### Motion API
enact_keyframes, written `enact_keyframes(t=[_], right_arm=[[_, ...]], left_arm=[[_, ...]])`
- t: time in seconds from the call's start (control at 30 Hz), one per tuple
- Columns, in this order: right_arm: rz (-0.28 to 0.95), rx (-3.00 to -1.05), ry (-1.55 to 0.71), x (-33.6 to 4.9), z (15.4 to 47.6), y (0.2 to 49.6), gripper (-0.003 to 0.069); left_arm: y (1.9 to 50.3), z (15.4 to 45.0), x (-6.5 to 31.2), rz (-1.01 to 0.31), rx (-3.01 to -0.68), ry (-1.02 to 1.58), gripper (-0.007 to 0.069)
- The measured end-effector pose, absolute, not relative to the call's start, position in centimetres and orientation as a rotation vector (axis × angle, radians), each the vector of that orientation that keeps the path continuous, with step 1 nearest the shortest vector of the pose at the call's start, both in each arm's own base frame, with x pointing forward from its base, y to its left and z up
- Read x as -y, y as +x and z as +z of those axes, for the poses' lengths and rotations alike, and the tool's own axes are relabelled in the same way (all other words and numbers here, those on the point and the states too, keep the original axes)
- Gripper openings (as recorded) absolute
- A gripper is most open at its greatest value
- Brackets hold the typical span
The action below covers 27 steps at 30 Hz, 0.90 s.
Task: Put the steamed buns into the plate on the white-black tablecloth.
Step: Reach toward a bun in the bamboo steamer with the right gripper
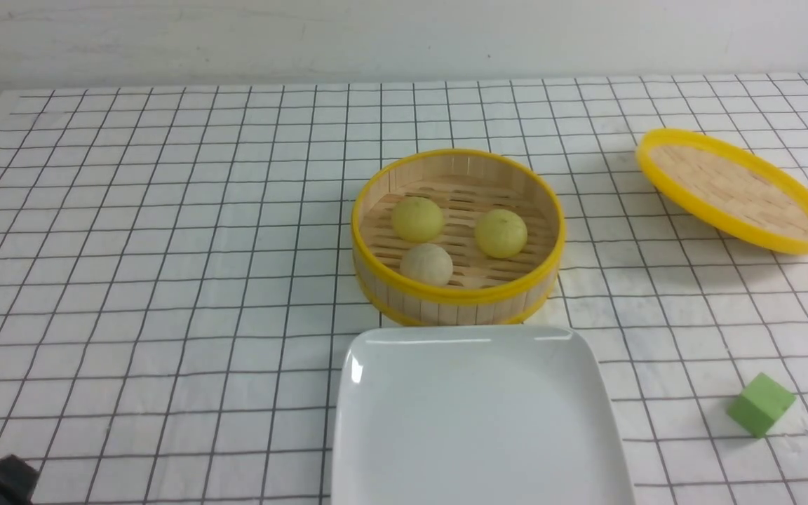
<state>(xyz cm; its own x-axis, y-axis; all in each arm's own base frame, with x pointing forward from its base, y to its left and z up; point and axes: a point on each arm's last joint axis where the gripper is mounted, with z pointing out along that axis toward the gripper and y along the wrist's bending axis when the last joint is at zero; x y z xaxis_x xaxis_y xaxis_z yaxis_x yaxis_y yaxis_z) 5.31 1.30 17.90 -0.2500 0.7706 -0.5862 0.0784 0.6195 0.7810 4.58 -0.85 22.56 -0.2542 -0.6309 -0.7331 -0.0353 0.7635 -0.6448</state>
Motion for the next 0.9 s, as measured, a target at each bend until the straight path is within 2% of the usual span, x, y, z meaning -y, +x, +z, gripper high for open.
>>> enact_keyframes(t=[0.07,0.17,0.23,0.33,0.37,0.4,0.43,0.47,0.53,0.6,0.67,0.73,0.8,0.87,0.9], right_arm=[[0.803,-1.692,0.73,-1.3,18.1,5.3,0.024],[0.815,-1.679,0.731,-1.3,18.5,5.3,0.022],[0.785,-1.66,0.642,-1.4,21.2,4.9,0.0137],[0.628,-1.694,0.475,-1.3,25.8,4.4,0.0009],[0.566,-1.728,0.431,-1.2,27.0,4.5,-0.0005],[0.477,-1.798,0.391,-1.0,28.4,4.8,-0.0011],[0.446,-1.813,0.379,-0.9,28.6,4.9,-0.0011],[0.321,-1.96,0.354,-0.5,29.6,6.0,-0.001],[0.21,-2.129,0.352,-0.1,29.5,7.5,-0.0007],[0.161,-2.298,0.362,-0.1,28.5,9.1,-0.0006],[0.18,-2.451,0.337,-0.5,27.3,10.7,-0.0006],[0.276,-2.578,0.244,-1.5,26.1,12.4,-0.0004],[0.377,-2.613,0.172,-2.3,25.5,13.5,-0.0001],[0.557,-2.622,-0.006,-3.7,24.9,16.0,0.0001],[0.619,-2.622,-0.016,-4.1,24.8,16.6,0.0002]], left_arm=[[4.8,24.6,0.8,-0.559,-1.838,-0.518,0.0006],[5.4,26.0,0.9,-0.523,-1.997,-0.555,0.0002],[6.5,27.4,1.4,-0.497,-2.206,-0.595,0.0002],[7.9,29.7,2.0,-0.466,-2.388,-0.519,0.0002],[8.6,30.2,2.2,-0.446,-2.445,-0.461,0.0002],[9.5,31.2,2.4,-0.429,-2.501,-0.386,0.0002],[9.7,31.3,2.4,-0.423,-2.51,-0.362,0.0002],[11.2,31.8,2.7,-0.407,-2.566,-0.293,0.0002],[12.7,31.7,2.9,-0.401,-2.606,-0.257,0.0002],[14.0,30.9,3.1,-0.398,-2.649,-0.242,0.0006],[15.0,30.3,3.2,-0.399,-2.676,-0.244,0.0014],[16.0,29.7,3.4,-0.407,-2.698,-0.242,0.0027],[16.5,29.5,3.6,-0.419,-2.7,-0.233,0.0036],[17.4,29.2,3.9,-0.448,-2.68,-0.184,0.006],[17.6,29.1,4.0,-0.461,-2.67,-0.173,0.0071]])
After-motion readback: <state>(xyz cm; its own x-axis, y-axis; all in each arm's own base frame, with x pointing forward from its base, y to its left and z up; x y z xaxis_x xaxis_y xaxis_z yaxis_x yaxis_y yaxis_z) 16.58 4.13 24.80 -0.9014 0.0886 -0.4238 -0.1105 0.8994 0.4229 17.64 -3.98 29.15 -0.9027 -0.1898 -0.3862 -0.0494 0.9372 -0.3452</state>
